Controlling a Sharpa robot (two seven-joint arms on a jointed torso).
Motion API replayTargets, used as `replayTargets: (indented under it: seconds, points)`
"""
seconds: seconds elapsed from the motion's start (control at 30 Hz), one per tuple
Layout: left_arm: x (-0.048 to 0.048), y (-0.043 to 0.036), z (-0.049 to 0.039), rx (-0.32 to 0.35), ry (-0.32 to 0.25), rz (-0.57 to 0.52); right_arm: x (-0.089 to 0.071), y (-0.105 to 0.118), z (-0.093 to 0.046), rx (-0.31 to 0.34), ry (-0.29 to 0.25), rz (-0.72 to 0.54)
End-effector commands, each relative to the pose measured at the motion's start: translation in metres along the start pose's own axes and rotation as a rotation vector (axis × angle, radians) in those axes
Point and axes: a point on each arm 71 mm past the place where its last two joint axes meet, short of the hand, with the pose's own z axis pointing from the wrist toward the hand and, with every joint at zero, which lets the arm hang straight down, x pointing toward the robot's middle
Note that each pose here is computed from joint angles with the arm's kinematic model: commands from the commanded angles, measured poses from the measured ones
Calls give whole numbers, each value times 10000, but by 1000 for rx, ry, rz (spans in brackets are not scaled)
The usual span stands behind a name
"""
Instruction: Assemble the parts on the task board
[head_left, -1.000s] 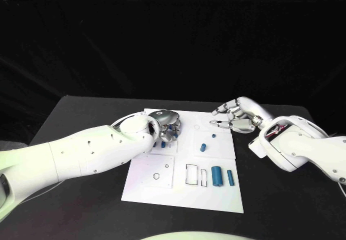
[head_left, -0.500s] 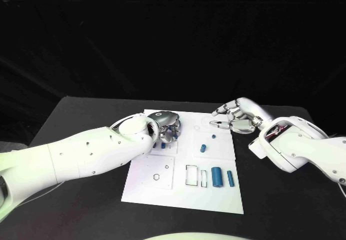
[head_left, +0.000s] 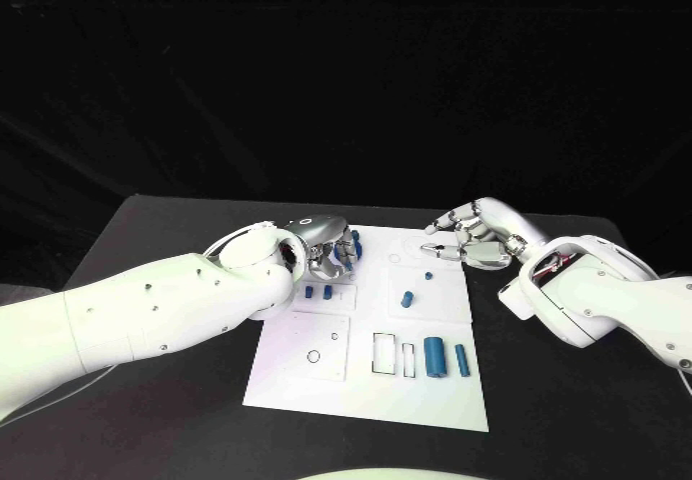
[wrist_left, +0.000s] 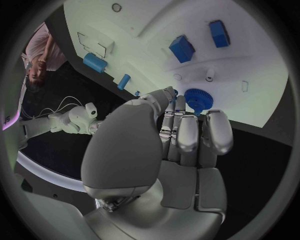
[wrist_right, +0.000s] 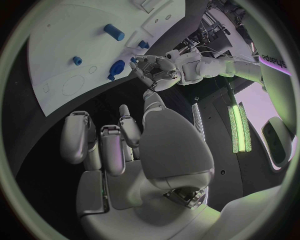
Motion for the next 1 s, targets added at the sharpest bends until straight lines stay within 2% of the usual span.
replayTargets:
  seconds: [0.03,0.27,0.5,0.7,1.0]
  points:
    - [-34,43,-57,-16,-2,-36,7,4,-2,-11,8,-6]
    - [-70,227,-148,-61,11,-40,3,-1,-5,-10,7,-6]
    - [-87,360,-194,-94,14,-38,3,-4,-8,-9,7,-6]
    - [-86,404,-208,-106,20,-37,4,-6,-9,-9,8,-6]
    - [-51,398,-185,-108,35,-38,6,-3,-10,-10,8,-5]
